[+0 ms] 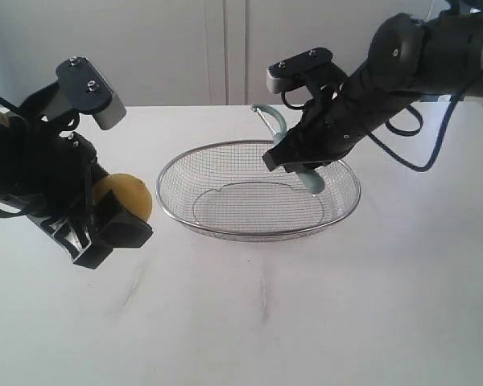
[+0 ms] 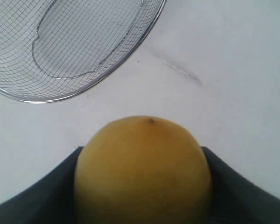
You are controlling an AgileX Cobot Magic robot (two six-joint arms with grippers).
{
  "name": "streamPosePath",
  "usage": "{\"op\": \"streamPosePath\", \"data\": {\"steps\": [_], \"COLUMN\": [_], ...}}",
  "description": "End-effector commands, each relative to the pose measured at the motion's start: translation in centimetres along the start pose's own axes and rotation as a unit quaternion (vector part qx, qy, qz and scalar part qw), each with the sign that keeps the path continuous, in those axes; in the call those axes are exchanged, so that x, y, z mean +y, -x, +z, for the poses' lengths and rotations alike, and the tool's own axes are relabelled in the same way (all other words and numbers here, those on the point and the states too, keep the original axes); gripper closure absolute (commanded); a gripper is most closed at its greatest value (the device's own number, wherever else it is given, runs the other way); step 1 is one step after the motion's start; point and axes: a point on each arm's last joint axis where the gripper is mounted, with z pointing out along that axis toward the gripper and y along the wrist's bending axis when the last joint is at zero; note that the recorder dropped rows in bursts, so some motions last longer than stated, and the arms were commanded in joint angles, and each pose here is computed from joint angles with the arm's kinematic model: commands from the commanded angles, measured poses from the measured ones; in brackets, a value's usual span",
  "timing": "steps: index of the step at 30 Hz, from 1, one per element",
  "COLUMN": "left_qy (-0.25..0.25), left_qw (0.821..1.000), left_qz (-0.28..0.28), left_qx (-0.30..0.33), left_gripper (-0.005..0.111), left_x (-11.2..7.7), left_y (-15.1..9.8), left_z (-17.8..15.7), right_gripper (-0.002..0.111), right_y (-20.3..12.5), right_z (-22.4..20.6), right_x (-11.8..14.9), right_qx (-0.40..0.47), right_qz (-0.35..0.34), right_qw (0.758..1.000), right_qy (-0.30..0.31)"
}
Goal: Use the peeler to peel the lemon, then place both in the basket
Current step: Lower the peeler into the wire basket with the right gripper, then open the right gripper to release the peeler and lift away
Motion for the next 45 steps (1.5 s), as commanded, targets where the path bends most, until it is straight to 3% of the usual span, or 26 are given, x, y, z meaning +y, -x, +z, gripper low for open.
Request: {"op": "streamPosePath", "data": {"steps": [1,21,24,25,28,32,41,45], "left_qy": [-0.004,-0.004,-0.005,-0.005,-0.007,-0.009,-0.01,-0.009], "left_qw": [1.0,1.0,1.0,1.0,1.0,1.0,1.0,1.0], "left_qz": [-0.002,-0.004,-0.007,-0.008,-0.011,-0.014,-0.016,-0.016], "left_qx": [-0.008,-0.01,-0.014,-0.015,-0.017,-0.019,-0.02,-0.02], "left_gripper": [0.107,0.107,0.107,0.107,0.107,0.107,0.107,0.107], "left_x": [-0.3,-0.3,-0.3,-0.3,-0.3,-0.3,-0.4,-0.4], "left_y": [0.3,0.3,0.4,0.4,0.5,0.5,0.5,0.5], "left_z": [-0.5,-0.5,-0.5,-0.5,-0.5,-0.5,-0.5,-0.5], "right_gripper": [0.108,0.107,0.092,0.079,0.058,0.041,0.042,0.055], "right_y": [0.0,-2.6,-2.6,-2.6,-2.5,-1.6,0.2,0.3], "right_z": [1.8,8.0,8.0,8.0,7.8,6.3,-0.7,-4.1], "right_x": [-0.6,-1.2,-1.2,-1.2,-1.2,-1.1,-0.1,0.7], "right_qx": [-0.007,0.049,0.047,0.047,0.043,0.023,-0.002,0.008], "right_qz": [0.004,0.016,0.016,0.016,0.015,0.014,0.012,0.061], "right_qw": [1.0,0.999,0.999,0.999,0.999,1.0,1.0,0.998], "right_qy": [-0.008,-0.005,-0.006,-0.006,-0.007,-0.01,0.002,0.017]}}
